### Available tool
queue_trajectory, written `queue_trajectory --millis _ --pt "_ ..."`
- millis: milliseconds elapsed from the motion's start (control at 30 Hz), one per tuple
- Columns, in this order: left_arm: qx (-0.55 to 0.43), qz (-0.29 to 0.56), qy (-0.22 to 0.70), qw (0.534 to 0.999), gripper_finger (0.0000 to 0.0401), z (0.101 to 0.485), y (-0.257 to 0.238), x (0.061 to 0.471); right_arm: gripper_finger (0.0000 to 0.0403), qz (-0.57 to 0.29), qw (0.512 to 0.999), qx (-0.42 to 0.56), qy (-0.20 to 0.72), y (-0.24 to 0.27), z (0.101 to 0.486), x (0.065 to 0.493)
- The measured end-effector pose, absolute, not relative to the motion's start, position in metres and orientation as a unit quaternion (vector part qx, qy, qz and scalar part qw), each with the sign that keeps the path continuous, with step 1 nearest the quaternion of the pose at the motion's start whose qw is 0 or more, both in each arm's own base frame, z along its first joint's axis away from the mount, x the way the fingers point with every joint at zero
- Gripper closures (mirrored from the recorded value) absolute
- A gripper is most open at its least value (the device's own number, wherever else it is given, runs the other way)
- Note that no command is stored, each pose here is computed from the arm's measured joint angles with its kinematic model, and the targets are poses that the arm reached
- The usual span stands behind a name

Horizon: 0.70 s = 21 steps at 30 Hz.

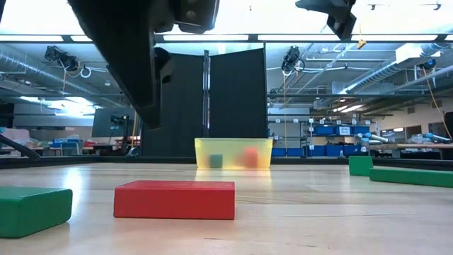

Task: Sort blocks by size
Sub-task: Put the red rectangular block into the blue bin

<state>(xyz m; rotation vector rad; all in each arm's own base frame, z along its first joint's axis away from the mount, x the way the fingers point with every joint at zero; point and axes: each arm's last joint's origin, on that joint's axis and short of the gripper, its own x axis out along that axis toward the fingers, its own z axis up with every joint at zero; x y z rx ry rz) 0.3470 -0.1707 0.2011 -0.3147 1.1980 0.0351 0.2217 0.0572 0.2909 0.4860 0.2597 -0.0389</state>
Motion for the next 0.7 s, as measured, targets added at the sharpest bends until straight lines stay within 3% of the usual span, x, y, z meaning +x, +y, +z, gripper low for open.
queue_trajectory --millis 233,467,700 --pt "-0.061 -0.030 0.595 0.801 0.0172 0.198 -0.161 0.343 0.0193 -0.097 0.942 0.301 0.110 0.061 0.285 0.226" --pt "0.020 -0.059 0.582 0.811 0.0172 0.198 -0.160 0.344 0.0199 -0.118 0.912 0.378 0.106 0.071 0.270 0.242" --pt "-0.011 -0.039 0.582 0.812 0.0172 0.203 -0.171 0.336 0.0202 -0.091 0.908 0.405 0.059 0.079 0.268 0.259"
